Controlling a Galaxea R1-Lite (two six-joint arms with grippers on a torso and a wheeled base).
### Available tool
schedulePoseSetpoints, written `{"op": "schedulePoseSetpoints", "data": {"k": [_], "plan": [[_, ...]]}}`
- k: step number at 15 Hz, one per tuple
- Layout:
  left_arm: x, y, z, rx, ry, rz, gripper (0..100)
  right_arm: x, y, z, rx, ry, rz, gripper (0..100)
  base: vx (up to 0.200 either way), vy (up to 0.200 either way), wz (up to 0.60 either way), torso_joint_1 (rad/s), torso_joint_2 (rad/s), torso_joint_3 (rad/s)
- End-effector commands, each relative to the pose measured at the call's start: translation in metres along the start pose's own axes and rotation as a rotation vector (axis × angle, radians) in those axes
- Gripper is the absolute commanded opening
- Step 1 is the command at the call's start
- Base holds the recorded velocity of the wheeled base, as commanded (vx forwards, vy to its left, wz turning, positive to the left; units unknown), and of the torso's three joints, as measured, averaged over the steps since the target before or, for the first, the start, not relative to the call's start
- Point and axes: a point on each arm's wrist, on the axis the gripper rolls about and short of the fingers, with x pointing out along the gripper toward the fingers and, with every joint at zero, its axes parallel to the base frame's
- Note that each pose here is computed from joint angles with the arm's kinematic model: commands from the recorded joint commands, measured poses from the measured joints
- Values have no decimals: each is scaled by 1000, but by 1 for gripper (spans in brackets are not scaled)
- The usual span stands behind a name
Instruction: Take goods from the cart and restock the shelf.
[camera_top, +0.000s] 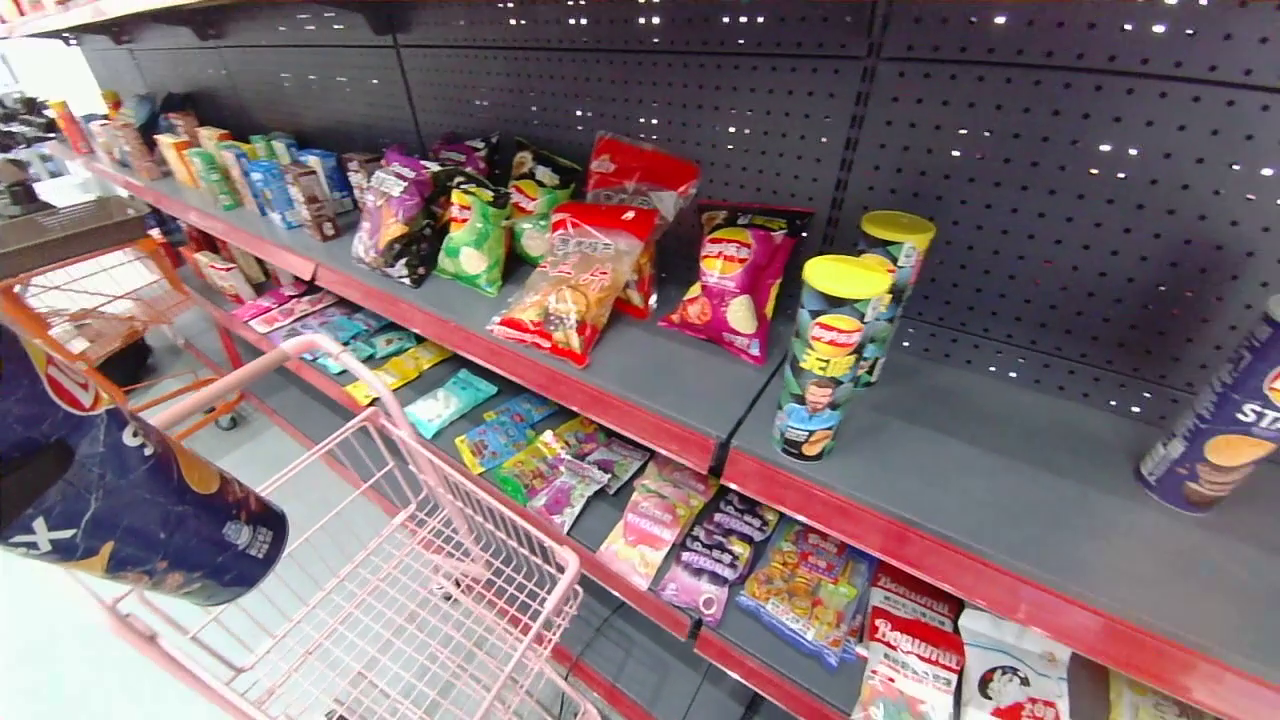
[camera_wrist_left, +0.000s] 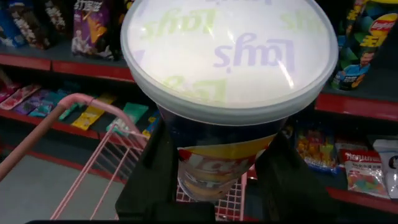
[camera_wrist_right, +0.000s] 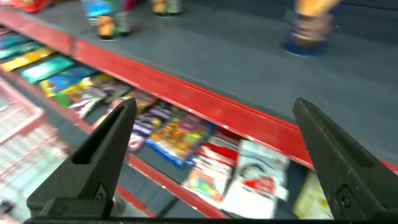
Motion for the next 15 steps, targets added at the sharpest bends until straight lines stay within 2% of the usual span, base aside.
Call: {"op": "schedulePoseSetpoints", "data": {"k": [1,3,8,10,12,15], "plan": [[1,0,0,1,1,-2,0,0,0,0,-1,1,-1,100,0,0,-600,17,2,-7],[1,0,0,4,3,4,0,0,0,0,-1,1,1,100,0,0,-600,7,2,5],[1,1,-1,54,9,25,0,0,0,0,1,1,1,100,0,0,-600,3,2,-2],[0,1,-1,59,6,27,0,0,0,0,1,1,1,100,0,0,-600,10,5,0],[-4,0,-1,70,-4,28,0,0,0,0,1,1,2,100,0,0,0,0,0,0],[-32,-6,-11,67,70,13,0,0,0,0,1,1,2,100,0,0,0,0,0,0]]}}
